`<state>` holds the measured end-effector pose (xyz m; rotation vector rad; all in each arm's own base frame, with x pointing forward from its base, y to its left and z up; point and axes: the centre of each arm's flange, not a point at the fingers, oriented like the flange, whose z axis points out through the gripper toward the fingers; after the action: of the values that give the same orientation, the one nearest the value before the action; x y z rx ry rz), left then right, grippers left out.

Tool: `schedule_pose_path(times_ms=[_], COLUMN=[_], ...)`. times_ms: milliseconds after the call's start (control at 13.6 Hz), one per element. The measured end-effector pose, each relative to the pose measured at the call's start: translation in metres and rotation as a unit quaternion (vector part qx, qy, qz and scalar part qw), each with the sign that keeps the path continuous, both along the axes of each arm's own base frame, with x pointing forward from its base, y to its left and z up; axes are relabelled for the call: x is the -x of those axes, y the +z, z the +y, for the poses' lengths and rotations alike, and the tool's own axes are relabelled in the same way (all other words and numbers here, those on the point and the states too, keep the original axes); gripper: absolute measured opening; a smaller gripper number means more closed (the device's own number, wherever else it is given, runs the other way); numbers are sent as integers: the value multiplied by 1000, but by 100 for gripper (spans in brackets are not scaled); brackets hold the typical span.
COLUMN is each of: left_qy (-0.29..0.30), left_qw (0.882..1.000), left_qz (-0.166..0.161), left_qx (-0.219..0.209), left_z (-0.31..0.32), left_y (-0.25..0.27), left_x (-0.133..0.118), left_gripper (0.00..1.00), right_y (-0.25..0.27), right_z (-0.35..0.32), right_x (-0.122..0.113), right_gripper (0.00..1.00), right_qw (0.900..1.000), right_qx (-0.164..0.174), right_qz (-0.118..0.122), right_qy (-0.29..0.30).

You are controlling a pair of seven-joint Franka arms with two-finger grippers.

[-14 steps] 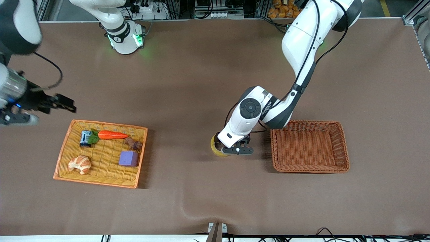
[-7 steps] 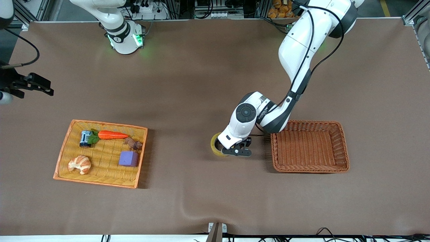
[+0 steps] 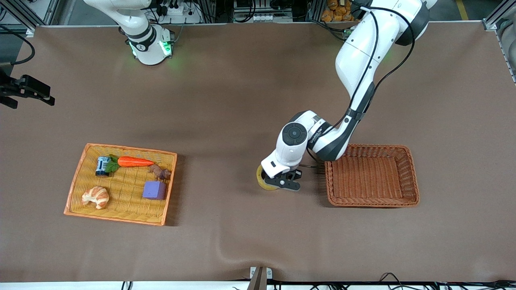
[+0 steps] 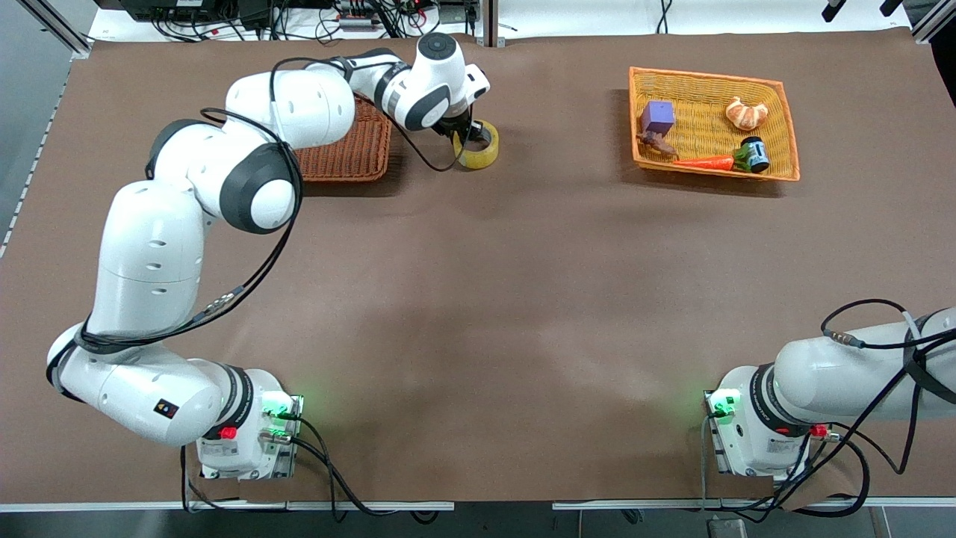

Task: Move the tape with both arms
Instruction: 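Carry the tape with the left gripper into the brown basket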

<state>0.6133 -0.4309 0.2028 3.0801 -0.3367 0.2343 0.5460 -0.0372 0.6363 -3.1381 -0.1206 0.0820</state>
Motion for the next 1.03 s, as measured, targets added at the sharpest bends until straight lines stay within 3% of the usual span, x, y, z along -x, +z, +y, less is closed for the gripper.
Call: schedule_pose_path(times_ms=[295, 516, 810, 1031], left_qy=[65, 109, 133, 180], left_qw=[998, 994, 984, 971], left_qz=[1, 22, 103, 142], left_qx=[18, 8, -51, -66], left_z=[59, 116, 182, 257], left_y=[111, 183, 165, 136], left_x=[-41, -46, -40, -48], left_gripper=[22, 22, 22, 22], right_y=[0, 0, 0, 1], right_z=[0, -2, -6, -6], right_x=[0, 0, -1, -2], right_gripper=[100, 100, 100, 100], right_qw=[999, 999, 999, 999], right_qx=[2, 2, 2, 3], right_qz=[0, 0, -4, -9], right_qy=[-36, -45, -50, -50])
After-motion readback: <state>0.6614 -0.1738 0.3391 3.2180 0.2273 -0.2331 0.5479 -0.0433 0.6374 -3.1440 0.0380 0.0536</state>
